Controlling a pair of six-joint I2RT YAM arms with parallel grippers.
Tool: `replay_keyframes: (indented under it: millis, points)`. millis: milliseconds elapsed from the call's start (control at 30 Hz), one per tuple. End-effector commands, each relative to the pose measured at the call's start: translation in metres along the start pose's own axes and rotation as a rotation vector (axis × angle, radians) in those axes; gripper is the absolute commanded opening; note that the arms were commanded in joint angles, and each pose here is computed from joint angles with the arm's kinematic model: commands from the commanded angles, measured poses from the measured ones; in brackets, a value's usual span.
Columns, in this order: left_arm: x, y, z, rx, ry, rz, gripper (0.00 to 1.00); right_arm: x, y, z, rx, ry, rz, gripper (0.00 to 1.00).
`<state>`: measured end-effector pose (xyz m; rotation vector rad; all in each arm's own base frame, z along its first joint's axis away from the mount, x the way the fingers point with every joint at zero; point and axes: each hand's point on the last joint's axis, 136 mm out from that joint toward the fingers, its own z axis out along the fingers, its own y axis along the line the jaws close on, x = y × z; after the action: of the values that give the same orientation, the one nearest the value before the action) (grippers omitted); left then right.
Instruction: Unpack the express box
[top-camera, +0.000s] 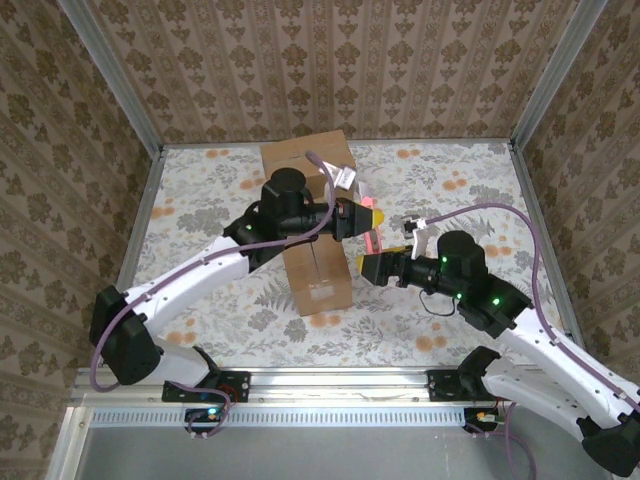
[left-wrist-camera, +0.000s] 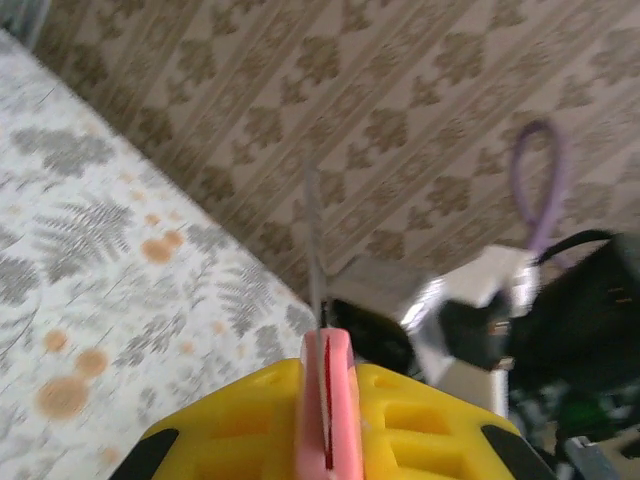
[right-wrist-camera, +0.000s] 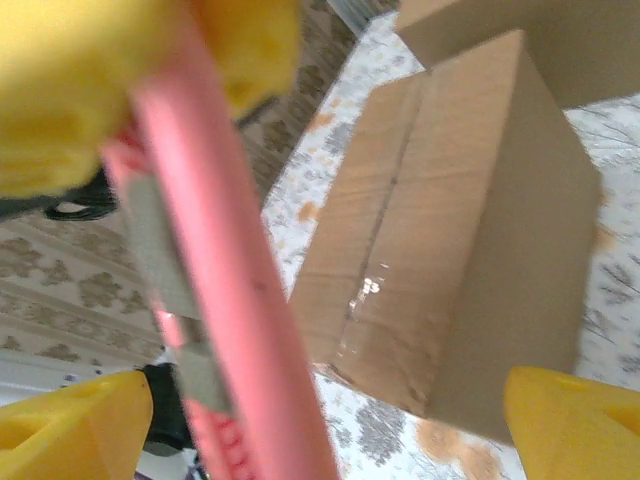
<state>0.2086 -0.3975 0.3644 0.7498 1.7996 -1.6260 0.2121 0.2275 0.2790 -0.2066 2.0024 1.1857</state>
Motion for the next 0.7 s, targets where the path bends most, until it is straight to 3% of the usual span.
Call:
replay_keyframes:
  millis: [0, 267, 667]
  points:
    - [-0.032, -0.038, -0.012, 0.161, -0.118, 0.046, 0.0, -0.032, 0.044, -0.011, -0.22, -0.152, -0.01, 0.92]
    - [-0.045, -0.035, -0.014, 0.168, -0.214, 0.004, 0.0, -0.056, 0.056, -0.024, -0.313, -0.314, 0.023, 0.85]
    - [-0.048, -0.022, -0.012, 0.151, -0.271, -0.053, 0.0, -0.061, 0.06, -0.027, -0.345, -0.345, 0.05, 0.65]
